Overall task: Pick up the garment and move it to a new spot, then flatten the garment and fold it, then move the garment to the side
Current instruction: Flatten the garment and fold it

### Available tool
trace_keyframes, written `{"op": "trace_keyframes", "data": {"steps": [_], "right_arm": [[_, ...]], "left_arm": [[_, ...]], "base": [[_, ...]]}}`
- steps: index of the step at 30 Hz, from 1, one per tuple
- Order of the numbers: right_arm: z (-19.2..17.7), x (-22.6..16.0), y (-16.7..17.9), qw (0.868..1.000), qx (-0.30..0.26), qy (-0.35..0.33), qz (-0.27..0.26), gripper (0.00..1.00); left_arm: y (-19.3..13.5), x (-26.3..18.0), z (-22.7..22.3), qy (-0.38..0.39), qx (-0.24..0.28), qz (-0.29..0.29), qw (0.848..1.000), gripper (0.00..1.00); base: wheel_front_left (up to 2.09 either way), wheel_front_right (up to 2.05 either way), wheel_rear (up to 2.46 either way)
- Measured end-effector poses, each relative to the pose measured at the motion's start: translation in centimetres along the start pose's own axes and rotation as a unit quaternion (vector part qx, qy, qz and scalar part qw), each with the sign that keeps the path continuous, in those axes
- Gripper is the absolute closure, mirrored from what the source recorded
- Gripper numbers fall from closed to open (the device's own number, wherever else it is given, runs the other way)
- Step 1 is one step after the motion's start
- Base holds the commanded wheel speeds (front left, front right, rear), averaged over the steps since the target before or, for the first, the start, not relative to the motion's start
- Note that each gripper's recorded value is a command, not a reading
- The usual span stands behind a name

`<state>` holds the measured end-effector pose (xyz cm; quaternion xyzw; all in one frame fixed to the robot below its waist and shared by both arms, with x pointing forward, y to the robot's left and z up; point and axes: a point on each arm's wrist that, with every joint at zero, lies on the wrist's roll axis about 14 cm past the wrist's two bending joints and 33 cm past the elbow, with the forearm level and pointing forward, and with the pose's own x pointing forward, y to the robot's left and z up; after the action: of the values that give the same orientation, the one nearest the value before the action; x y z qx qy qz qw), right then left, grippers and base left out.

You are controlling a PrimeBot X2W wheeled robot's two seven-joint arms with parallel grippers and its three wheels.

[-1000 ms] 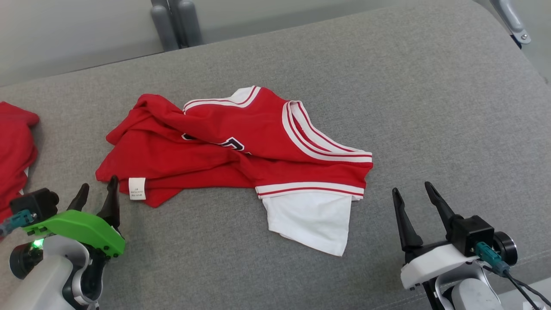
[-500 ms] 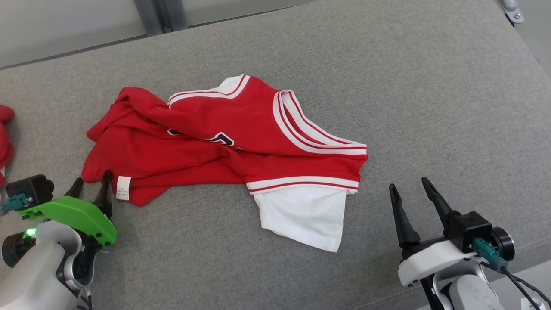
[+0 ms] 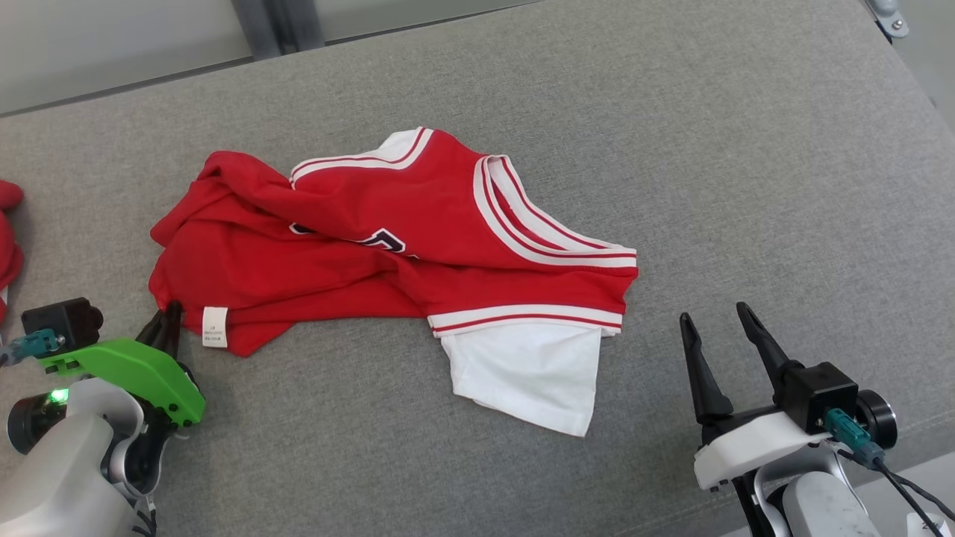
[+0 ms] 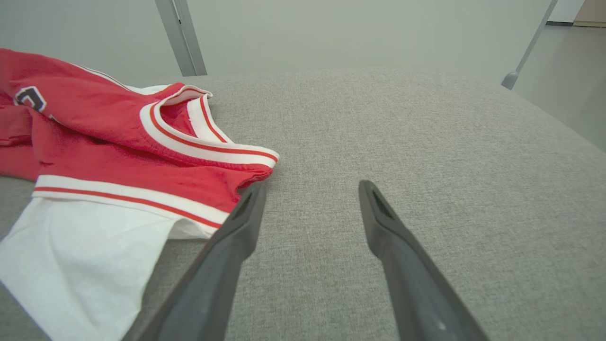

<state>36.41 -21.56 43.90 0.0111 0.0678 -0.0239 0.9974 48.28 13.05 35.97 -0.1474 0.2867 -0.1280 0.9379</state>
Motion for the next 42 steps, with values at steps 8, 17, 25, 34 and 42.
{"op": "trace_keyframes", "data": {"steps": [8, 17, 25, 34, 42], "right_arm": [[0.2, 0.0, 0.3, 1.0, 0.001, -0.004, 0.005, 0.0], [-0.1, -0.6, 1.7, 1.0, 0.002, -0.001, 0.027, 0.0], [1.2, -0.2, 3.2, 0.998, -0.007, -0.023, 0.057, 0.0], [2.3, -0.9, 3.8, 0.996, -0.017, -0.04, 0.075, 0.0], [4.4, -1.4, 2.0, 0.995, -0.033, -0.073, 0.055, 0.0]], "left_arm": [[-1.6, -1.1, 3.2, -0.071, 0.006, -0.026, 0.997, 1.0], [-4.1, -9.1, 0.8, -0.086, -0.034, -0.053, 0.994, 1.0], [-3.3, -15.7, -4.5, -0.055, -0.136, 0.013, 0.989, 1.0], [1.9, -17.2, -7.9, -0.069, -0.162, 0.113, 0.978, 0.0], [2.0, -18.5, -2.7, -0.2, -0.07, 0.129, 0.969, 0.0]], "base": [[0.0, 0.0, 0.0], [0.0, 0.0, 0.0], [0.0, 0.0, 0.0], [0.0, 0.0, 0.0], [0.0, 0.0, 0.0]]}}
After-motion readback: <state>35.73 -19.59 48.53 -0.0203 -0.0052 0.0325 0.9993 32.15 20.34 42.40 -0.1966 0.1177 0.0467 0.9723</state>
